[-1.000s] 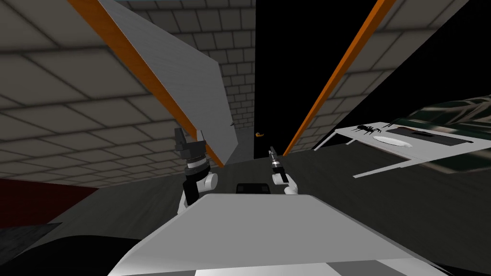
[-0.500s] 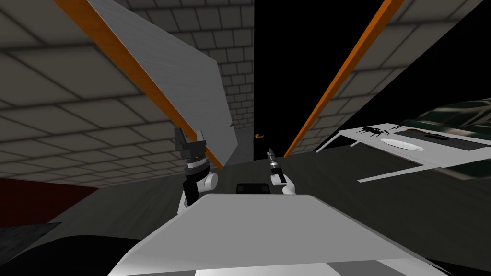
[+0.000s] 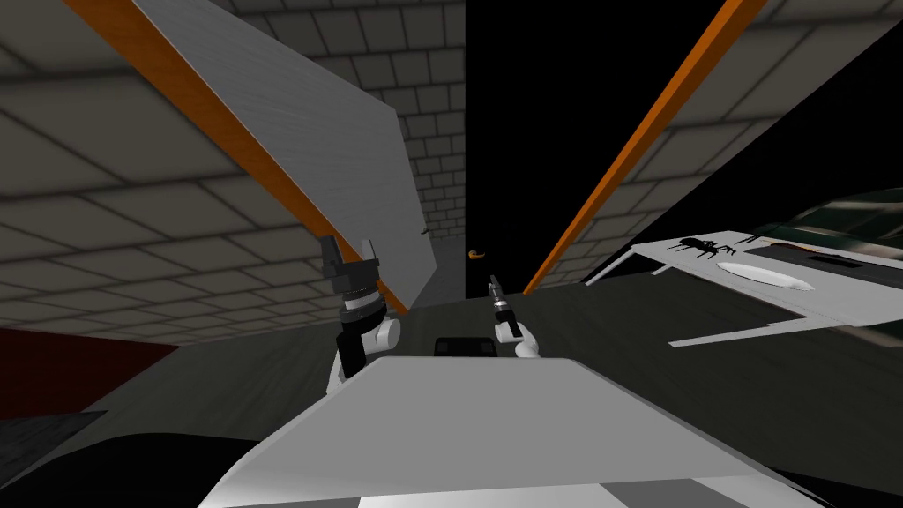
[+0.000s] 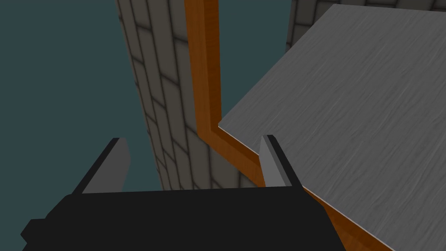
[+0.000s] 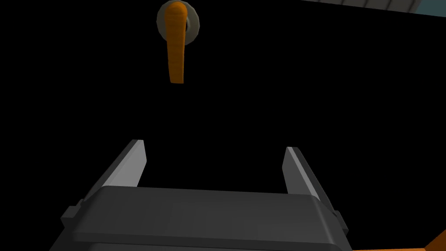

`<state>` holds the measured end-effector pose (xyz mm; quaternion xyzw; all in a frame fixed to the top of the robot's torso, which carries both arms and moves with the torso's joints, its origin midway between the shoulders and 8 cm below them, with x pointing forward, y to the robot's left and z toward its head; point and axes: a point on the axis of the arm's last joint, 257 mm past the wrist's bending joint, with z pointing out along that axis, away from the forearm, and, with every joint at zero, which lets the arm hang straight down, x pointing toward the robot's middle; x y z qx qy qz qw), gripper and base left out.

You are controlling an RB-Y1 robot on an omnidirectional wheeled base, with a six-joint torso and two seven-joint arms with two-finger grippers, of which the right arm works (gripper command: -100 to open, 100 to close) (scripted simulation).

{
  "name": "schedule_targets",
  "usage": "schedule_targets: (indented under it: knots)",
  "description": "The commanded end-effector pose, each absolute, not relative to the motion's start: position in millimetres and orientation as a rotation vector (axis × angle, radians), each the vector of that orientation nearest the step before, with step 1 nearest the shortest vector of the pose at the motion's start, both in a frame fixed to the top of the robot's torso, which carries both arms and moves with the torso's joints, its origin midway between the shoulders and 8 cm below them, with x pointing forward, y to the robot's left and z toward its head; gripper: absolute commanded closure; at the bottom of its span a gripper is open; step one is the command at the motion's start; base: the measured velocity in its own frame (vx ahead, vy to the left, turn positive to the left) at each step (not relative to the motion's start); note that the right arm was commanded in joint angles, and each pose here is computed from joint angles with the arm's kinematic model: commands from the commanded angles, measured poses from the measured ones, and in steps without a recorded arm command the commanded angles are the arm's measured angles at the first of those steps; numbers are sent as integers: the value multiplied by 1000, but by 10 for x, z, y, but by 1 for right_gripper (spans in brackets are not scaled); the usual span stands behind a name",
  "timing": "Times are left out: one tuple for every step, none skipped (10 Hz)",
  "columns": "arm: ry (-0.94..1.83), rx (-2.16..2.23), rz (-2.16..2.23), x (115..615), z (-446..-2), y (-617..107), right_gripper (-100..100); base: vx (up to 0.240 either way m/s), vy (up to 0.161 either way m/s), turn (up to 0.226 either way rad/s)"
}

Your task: Push the door open

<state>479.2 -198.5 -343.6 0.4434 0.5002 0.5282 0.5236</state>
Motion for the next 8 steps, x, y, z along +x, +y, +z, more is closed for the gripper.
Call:
schedule_targets:
  knots:
    - [1210,1074,1265,4795,-3510,-1924,-100,85,-62,19]
    - [1218,1081,1265,4792,-3551,-1893,-100,82,-44,25]
    - [1229,1093,1268,4786,-3618,-1834,-100,118,-46,30]
    - [1229,1093,1268,4786,-3618,-1834,-100,96,-37,13]
    - [1235,1100,1269,4782,-3649,-1804,-100,71,-33,6]
    - [1241,1106,1270,4778,-3681,-1774,-100,62,-47,15]
    - [1246,1112,1271,4773,-3712,-1744,-100,68,-35,23]
    - [1252,1118,1272,4768,-3742,-1714,-100,80,-34,15]
